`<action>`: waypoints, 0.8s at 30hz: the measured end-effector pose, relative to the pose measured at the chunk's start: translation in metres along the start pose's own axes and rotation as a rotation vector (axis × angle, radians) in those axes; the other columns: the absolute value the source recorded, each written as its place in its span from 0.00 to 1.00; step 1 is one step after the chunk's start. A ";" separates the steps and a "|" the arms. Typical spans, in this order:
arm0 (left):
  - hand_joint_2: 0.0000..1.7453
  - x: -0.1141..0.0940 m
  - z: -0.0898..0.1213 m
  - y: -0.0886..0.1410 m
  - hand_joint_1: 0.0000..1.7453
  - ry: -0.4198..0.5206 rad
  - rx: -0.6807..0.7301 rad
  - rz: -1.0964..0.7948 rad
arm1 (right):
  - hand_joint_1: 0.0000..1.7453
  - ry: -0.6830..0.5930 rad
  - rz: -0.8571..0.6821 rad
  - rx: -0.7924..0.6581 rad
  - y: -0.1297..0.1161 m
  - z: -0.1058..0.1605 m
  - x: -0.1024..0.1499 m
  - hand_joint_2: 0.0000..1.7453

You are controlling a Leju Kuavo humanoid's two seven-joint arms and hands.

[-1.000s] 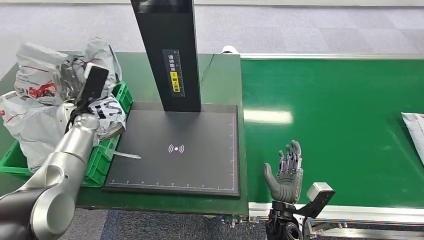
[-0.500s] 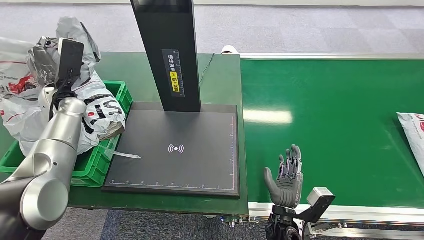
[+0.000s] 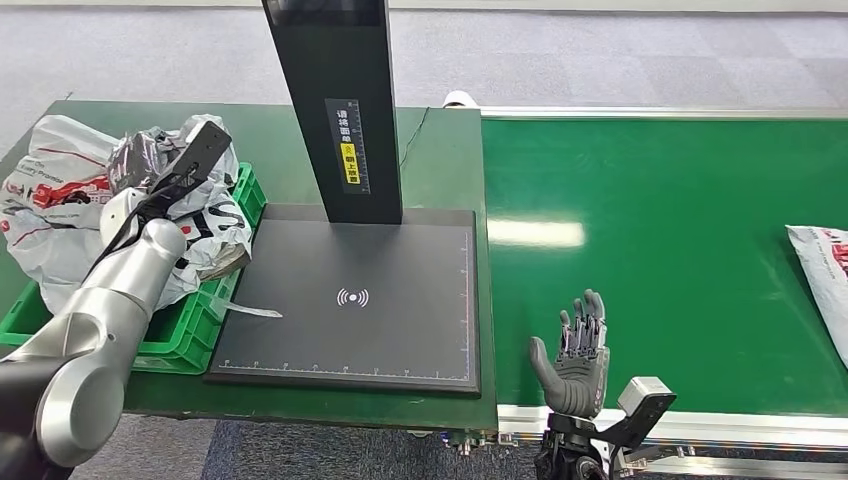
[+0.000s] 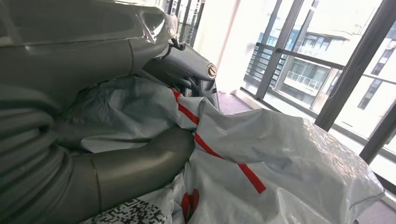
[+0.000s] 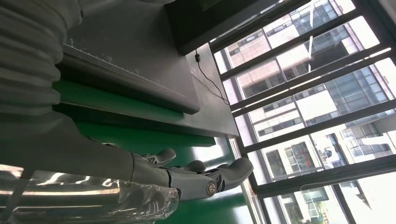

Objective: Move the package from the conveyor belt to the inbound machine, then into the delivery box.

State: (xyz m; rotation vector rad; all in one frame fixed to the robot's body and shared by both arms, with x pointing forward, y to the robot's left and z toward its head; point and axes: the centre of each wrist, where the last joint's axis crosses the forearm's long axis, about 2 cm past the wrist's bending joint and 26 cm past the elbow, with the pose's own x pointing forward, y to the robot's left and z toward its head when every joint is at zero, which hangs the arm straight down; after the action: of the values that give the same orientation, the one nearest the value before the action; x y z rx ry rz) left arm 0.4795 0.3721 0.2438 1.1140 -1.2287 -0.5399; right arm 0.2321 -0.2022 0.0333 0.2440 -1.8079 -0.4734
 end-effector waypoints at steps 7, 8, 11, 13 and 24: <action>1.00 -0.005 0.003 -0.008 0.00 -0.019 -0.054 -0.002 | 0.00 0.003 0.004 0.005 0.001 -0.002 0.001 1.00; 1.00 -0.006 0.004 -0.008 0.00 -0.034 -0.045 0.021 | 0.00 0.002 0.004 0.006 0.001 -0.003 0.001 1.00; 1.00 -0.008 0.003 -0.006 0.00 -0.081 0.010 0.103 | 0.00 0.000 0.006 0.008 0.001 -0.004 0.001 1.00; 1.00 -0.009 0.002 -0.002 0.00 -0.116 0.061 0.171 | 0.00 0.000 0.008 0.009 0.001 -0.004 0.001 1.00; 1.00 -0.009 -0.011 0.041 0.00 -0.295 0.438 0.581 | 0.00 -0.014 -0.001 -0.008 0.000 -0.002 -0.001 1.00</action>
State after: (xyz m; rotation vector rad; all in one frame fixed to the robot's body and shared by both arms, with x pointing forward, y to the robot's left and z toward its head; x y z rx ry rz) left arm 0.4778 0.4004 0.2761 0.9818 -1.9029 0.0195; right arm 0.2345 -0.2023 0.0333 0.2366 -1.8191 -0.4846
